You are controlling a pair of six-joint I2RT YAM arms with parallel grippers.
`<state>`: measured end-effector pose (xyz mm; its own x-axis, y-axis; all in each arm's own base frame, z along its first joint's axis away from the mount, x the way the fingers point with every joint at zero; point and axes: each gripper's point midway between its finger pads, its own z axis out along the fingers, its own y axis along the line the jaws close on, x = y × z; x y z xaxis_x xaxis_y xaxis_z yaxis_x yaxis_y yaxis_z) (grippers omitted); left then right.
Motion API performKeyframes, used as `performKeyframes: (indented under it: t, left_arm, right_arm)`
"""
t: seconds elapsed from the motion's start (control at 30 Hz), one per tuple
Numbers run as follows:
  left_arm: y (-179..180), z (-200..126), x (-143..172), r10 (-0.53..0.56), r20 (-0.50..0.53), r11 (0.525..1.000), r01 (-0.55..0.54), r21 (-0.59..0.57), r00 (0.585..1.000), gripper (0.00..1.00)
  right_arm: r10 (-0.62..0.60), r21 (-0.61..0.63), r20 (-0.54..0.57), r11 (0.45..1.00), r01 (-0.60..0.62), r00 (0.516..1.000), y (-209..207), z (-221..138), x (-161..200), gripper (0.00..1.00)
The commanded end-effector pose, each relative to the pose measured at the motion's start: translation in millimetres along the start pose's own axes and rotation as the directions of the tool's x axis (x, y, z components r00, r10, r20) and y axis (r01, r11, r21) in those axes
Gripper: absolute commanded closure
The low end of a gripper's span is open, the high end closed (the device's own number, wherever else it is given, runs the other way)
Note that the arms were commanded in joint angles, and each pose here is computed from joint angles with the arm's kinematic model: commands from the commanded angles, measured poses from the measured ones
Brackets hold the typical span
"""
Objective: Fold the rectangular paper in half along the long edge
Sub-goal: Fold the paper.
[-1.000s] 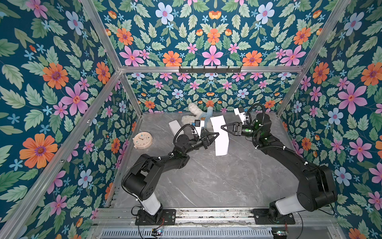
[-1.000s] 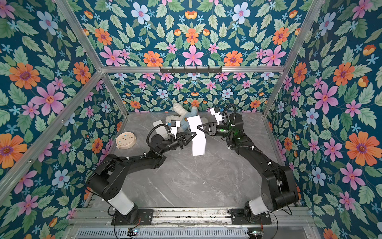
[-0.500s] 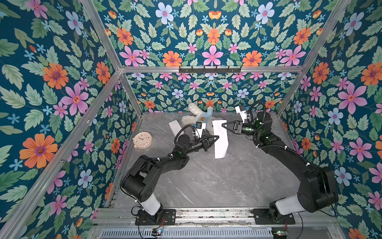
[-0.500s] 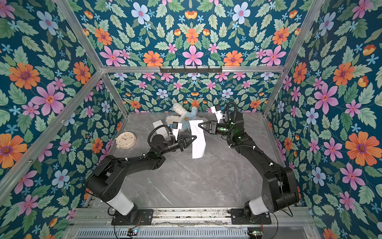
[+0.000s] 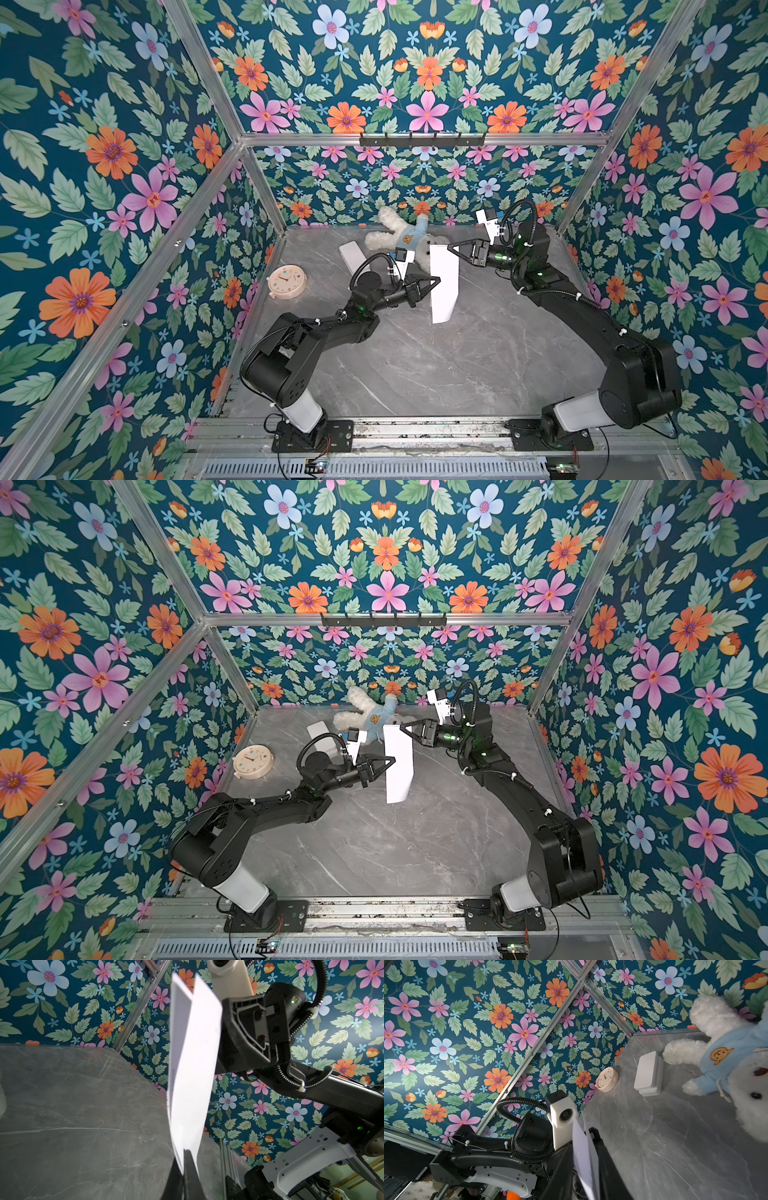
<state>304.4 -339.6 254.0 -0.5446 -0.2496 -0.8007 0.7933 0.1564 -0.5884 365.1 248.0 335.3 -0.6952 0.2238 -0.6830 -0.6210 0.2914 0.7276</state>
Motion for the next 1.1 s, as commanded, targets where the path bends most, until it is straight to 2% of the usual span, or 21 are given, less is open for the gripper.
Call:
performKeyframes:
  t: [0.0, 0.13, 0.17, 0.2, 0.33, 0.43, 0.53, 0.57, 0.63, 0.67, 0.73, 0.77, 0.8, 0.83, 0.87, 0.9, 0.93, 0.97, 1.0, 1.03, 1.07]
  left_arm:
    - [-5, 0, -4, 0.023, 0.007, 1.0, -0.023, 0.021, 1.0, 1.0]
    - [-7, 1, -11, 0.013, 0.038, 1.0, -0.014, 0.026, 0.999, 1.0]
    - [-8, 1, -14, 0.008, 0.048, 1.0, -0.009, 0.03, 0.999, 1.0]
    - [-9, 2, -17, -0.002, 0.058, 0.999, 0.0, 0.035, 0.998, 1.0]
    - [-13, 3, -25, -0.038, 0.088, 0.998, 0.033, 0.055, 0.995, 1.0]
    - [-14, 2, -31, -0.056, 0.115, 0.997, 0.05, 0.053, 0.992, 1.0]
    - [-11, 0, -37, -0.067, 0.146, 0.997, 0.062, 0.036, 0.987, 1.0]
    - [-11, 0, -38, -0.069, 0.153, 0.997, 0.065, 0.031, 0.986, 1.0]
    - [-10, 0, -41, -0.075, 0.166, 0.997, 0.071, 0.03, 0.983, 1.0]
    - [-11, 0, -43, -0.077, 0.173, 0.997, 0.072, 0.032, 0.982, 1.0]
    - [-12, 0, -47, -0.082, 0.187, 0.996, 0.075, 0.042, 0.979, 1.0]
    - [-13, 0, -48, -0.084, 0.192, 0.996, 0.077, 0.047, 0.978, 1.0]
    - [-14, -1, -50, -0.087, 0.198, 0.996, 0.078, 0.054, 0.976, 1.0]
    - [-14, -1, -52, -0.092, 0.206, 0.995, 0.081, 0.058, 0.974, 1.0]
    - [-15, -1, -53, -0.093, 0.21, 0.995, 0.082, 0.063, 0.973, 1.0]
    - [-15, -1, -55, -0.1, 0.217, 0.994, 0.087, 0.068, 0.971, 1.0]
    - [-14, -2, -57, -0.101, 0.224, 0.994, 0.088, 0.069, 0.969, 1.0]
    - [-13, -2, -59, -0.105, 0.231, 0.994, 0.092, 0.067, 0.967, 1.0]
    - [-11, -3, -60, -0.111, 0.238, 0.993, 0.098, 0.063, 0.965, 1.0]
    - [-10, -3, -62, -0.116, 0.245, 0.993, 0.103, 0.065, 0.962, 1.0]
    - [-8, -4, -64, -0.122, 0.253, 0.992, 0.109, 0.065, 0.96, 1.0]
  right_arm:
    - [-0.028, -0.019, 0.0, 0.999, 0.028, 1.0, 7, -1, -2, 1.0]
    - [-0.012, -0.013, -0.006, 1.0, 0.012, 1.0, 3, -3, 4, 0.62]
    - [-0.006, -0.006, -0.005, 1.0, 0.006, 1.0, 1, -3, 7, 0.55]
    - [-0.001, 0.0, -0.004, 1.0, 0.001, 1.0, -2, -4, 9, 0.5]
    - [0.025, 0.006, 0.005, 1.0, -0.025, 1.0, -9, -7, 14, 0.41]
    - [0.042, -0.011, 0.0, 0.999, -0.042, 0.999, -11, -7, 18, 0.43]
    - [0.052, -0.031, -0.011, 0.998, -0.052, 0.999, -10, -6, 21, 0.55]
    - [0.053, -0.038, -0.016, 0.998, -0.054, 0.998, -9, -6, 22, 0.63]
    - [0.052, -0.056, -0.027, 0.997, -0.053, 0.998, -6, -6, 24, 0.91]
    - [0.051, -0.059, -0.029, 0.997, -0.053, 0.998, -5, -7, 25, 0.99]
    - [0.054, -0.058, -0.03, 0.997, -0.056, 0.998, -5, -7, 26, 0.99]
    - [0.055, -0.058, -0.033, 0.997, -0.057, 0.998, -5, -8, 27, 0.88]
    - [0.057, -0.06, -0.037, 0.996, -0.059, 0.998, -5, -8, 28, 0.72]
    - [0.06, -0.061, -0.041, 0.996, -0.063, 0.997, -6, -8, 30, 0.63]
    - [0.062, -0.06, -0.041, 0.996, -0.064, 0.997, -7, -8, 31, 0.62]
    - [0.064, -0.06, -0.044, 0.996, -0.067, 0.997, -8, -8, 32, 0.67]
    - [0.067, -0.064, -0.051, 0.995, -0.071, 0.996, -8, -7, 34, 0.8]
    - [0.069, -0.067, -0.055, 0.995, -0.073, 0.996, -8, -7, 35, 0.88]
    - [0.072, -0.068, -0.056, 0.995, -0.076, 0.996, -9, -7, 36, 0.92]
    - [0.077, -0.067, -0.057, 0.994, -0.08, 0.995, -11, -7, 37, 0.92]
    - [0.08, -0.064, -0.055, 0.994, -0.084, 0.995, -12, -7, 37, 0.87]
